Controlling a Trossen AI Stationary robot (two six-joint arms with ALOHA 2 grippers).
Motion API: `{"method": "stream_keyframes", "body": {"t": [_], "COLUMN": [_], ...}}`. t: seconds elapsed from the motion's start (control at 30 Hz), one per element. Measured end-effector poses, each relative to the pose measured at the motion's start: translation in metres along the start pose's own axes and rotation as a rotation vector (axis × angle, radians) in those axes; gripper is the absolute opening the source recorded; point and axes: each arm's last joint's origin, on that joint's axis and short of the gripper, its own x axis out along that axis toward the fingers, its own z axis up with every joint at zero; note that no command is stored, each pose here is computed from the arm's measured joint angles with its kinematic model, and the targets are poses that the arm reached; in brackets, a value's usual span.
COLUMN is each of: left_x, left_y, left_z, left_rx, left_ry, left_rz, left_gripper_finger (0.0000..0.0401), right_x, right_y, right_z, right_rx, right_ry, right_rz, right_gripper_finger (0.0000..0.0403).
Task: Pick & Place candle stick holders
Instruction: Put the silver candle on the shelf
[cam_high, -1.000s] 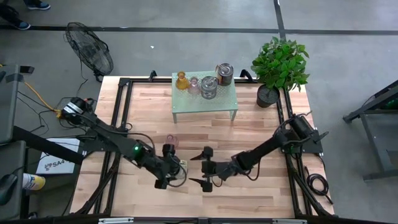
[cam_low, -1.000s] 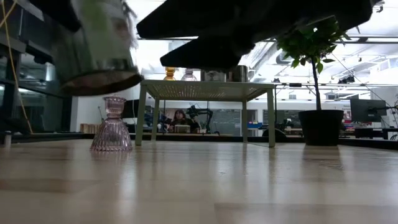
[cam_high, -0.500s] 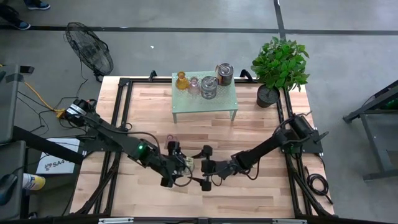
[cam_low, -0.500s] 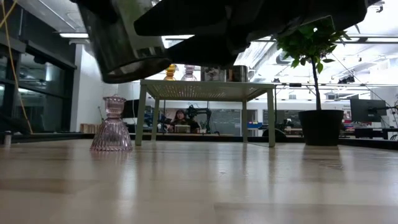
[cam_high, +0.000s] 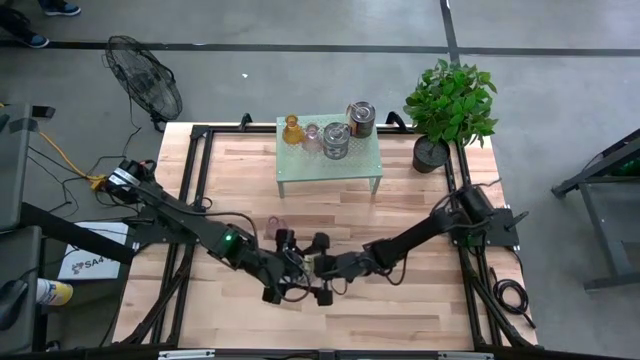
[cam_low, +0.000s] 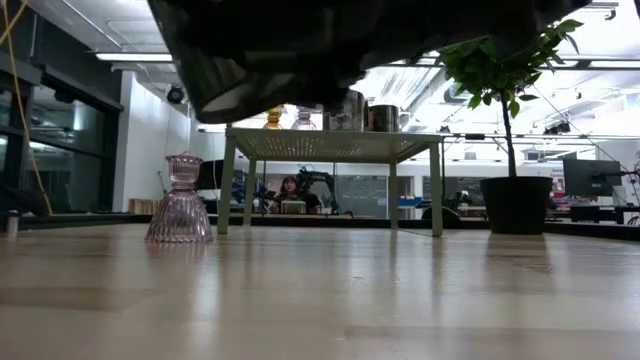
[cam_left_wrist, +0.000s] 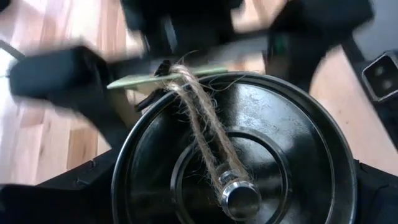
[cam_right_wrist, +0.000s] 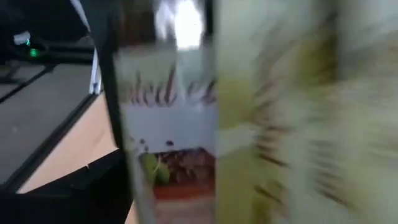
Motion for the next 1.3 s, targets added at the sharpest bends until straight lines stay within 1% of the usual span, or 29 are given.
{"method": "stream_keyframes", "body": {"t": [0.13, 0.27, 0.43, 0.83, 0.93, 1.1, 1.3], "left_x": [0.001, 0.000, 0.000, 0.000, 0.000, 0.000, 0.000], "left_y": [0.002, 0.000, 0.001, 0.001, 0.002, 0.001, 0.002], "left_z": [0.000, -0.002, -0.004, -0.004, -0.004, -0.004, -0.004], "left_rx": [-0.001, 0.003, -0.006, -0.016, -0.018, -0.019, -0.019], "left_ry": [0.006, 0.024, 0.043, 0.046, 0.046, 0.046, 0.049], "left_rz": [-0.008, -0.020, -0.010, 0.000, 0.000, -0.003, -0.010], "left_gripper_finger": [0.0359, 0.0359, 0.0359, 0.0359, 0.0359, 0.0359, 0.0359], "right_x": [0.019, 0.030, 0.031, 0.032, 0.032, 0.032, 0.032], "right_y": [0.005, 0.007, 0.007, 0.008, 0.008, 0.008, 0.007], "right_z": [-0.004, 0.002, 0.008, 0.011, 0.011, 0.012, 0.012], "right_rx": [-0.041, -0.054, -0.071, -0.018, -0.015, 0.000, 0.004], "right_ry": [0.038, 0.081, 0.138, 0.129, 0.127, 0.124, 0.123], "right_rz": [0.008, 0.016, -0.020, -0.035, -0.039, -0.042, -0.051], "right_gripper_finger": [0.0390, 0.0390, 0.0390, 0.0388, 0.0377, 0.0343, 0.0342]}}
